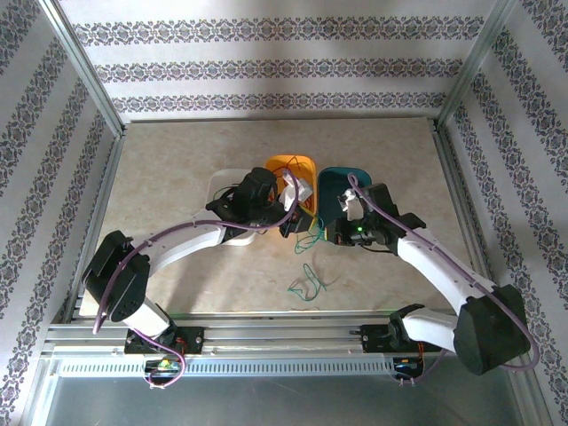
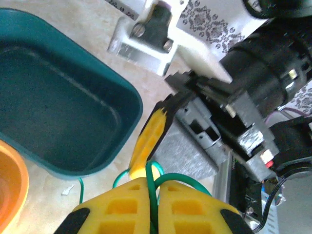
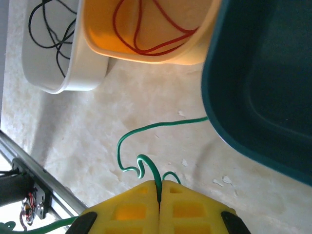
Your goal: Untangle the cables
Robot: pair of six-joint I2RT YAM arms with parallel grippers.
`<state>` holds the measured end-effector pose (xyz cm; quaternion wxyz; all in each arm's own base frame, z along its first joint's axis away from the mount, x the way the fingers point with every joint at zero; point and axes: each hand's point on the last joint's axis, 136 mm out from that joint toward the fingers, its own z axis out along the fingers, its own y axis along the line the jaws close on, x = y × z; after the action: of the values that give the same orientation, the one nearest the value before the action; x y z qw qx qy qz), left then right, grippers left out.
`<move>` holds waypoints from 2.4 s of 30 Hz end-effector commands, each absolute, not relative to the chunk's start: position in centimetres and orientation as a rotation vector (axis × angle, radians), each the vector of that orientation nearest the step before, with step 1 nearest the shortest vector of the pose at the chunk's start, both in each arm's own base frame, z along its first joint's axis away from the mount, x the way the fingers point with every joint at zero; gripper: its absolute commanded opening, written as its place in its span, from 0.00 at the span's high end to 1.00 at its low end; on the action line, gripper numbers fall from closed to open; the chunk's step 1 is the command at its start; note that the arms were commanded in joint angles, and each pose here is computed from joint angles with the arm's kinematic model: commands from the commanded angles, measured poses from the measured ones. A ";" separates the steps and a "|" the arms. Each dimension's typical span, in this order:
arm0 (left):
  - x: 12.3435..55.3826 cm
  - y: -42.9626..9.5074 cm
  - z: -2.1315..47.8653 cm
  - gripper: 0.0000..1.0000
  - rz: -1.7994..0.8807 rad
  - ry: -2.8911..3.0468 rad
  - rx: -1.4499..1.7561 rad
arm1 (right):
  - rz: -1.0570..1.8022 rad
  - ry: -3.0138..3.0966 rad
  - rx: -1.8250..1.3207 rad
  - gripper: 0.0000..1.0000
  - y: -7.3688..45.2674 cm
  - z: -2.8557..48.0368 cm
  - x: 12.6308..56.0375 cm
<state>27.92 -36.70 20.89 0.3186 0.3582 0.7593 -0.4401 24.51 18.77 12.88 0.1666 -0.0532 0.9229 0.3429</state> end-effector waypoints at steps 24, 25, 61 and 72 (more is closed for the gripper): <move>29.0 -36.3 21.3 1.00 -1.138 1.966 0.914 | 0.757 2.868 -0.160 1.00 18.0 7.3 26.4; 29.0 -36.3 21.1 1.00 -1.135 1.971 0.911 | 0.765 2.866 -0.166 1.00 18.2 7.4 26.4; 24.5 -30.5 15.6 0.36 -1.113 2.199 0.866 | 1.139 2.522 -0.055 1.00 17.9 17.8 25.5; 25.4 -32.2 17.8 0.47 -1.208 2.112 0.890 | 1.203 2.510 -0.056 1.00 18.5 18.4 25.4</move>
<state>24.47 -31.28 15.69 0.2526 0.3220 0.8077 -0.4245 24.94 18.17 16.53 0.1633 -0.0141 0.8995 0.4050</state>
